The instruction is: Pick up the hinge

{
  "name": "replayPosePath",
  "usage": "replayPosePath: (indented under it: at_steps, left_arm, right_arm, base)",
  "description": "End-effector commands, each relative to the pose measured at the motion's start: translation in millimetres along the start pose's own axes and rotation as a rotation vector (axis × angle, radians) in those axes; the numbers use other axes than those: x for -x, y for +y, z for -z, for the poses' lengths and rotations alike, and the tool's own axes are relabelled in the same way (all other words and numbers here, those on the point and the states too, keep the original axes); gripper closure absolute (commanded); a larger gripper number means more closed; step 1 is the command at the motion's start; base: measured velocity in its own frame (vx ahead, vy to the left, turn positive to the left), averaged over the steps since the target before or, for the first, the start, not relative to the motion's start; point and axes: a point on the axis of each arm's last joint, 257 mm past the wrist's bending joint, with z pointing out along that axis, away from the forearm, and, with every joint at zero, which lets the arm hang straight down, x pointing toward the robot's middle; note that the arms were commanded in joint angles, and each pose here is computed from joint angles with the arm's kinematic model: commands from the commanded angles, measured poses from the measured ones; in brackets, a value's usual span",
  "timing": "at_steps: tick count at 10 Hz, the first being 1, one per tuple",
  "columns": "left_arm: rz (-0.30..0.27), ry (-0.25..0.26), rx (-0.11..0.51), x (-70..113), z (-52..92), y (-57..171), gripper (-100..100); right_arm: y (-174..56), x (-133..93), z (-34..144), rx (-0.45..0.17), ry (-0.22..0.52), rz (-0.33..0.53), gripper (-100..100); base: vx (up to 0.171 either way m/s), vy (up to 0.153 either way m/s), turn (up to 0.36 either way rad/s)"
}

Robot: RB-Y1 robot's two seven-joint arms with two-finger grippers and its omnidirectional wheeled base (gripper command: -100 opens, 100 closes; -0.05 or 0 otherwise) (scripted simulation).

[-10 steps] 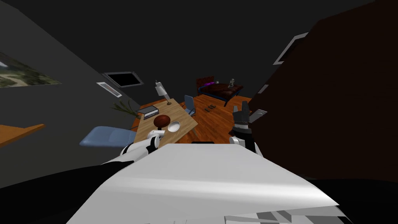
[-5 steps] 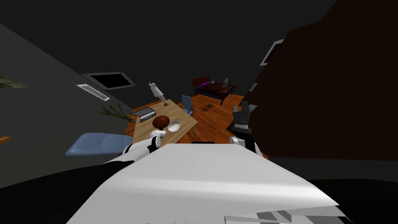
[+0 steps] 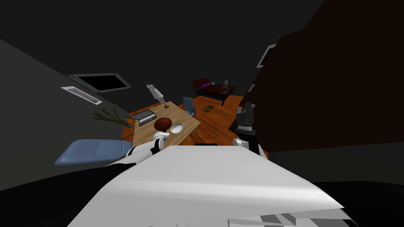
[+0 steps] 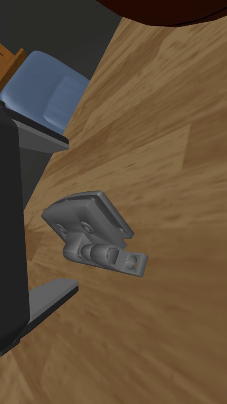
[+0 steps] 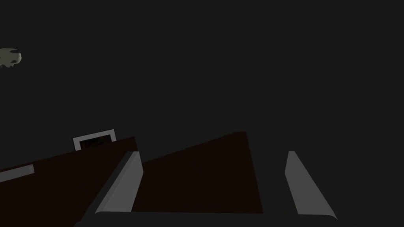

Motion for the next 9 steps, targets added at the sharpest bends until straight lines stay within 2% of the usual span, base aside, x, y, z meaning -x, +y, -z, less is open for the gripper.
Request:
replayPosePath:
  at_steps: [1, 2, 6, 7, 8, 9]
  left_arm:
    - [0.0, 0.0, 0.0, 0.0, 0.0, 0.0, -100]
    - [-0.001, -0.002, 0.001, 0.5, 0.1, 0.3, 100]
    - [0.0, -0.002, 0.002, 0.6, 0.0, 0.4, 100]
    - [-0.001, -0.002, 0.002, 0.6, 0.0, 0.4, 0]
    - [-0.02, 0.011, -0.005, -0.8, 0.0, -3.7, 100]
    - [-0.038, 0.023, -0.012, -2.1, -0.2, -7.9, 100]
  right_arm:
    - [0.0, 0.0, 0.0, 0.0, 0.0, 0.0, 0]
    - [0.0, 0.0, 0.0, 0.0, 0.0, 0.0, 0]
    - [0.0, 0.0, 0.0, 0.0, 0.0, 0.0, 0]
    - [0.0, 0.0, 0.0, 0.0, 0.0, 0.0, 0]
    - [0.0, 0.0, 0.0, 0.0, 0.0, 0.0, 0]
    - [0.0, 0.0, 0.1, 0.0, 0.0, 0.0, 0]
  base:
    - [-0.015, 0.004, 0.007]
    - [0.0, 0.0, 0.0]
    - [0.0, 0.0, 0.0]
    - [0.0, 0.0, 0.0]
    - [0.055, -0.032, 0.155]
    - [0.104, -0.097, 0.264]
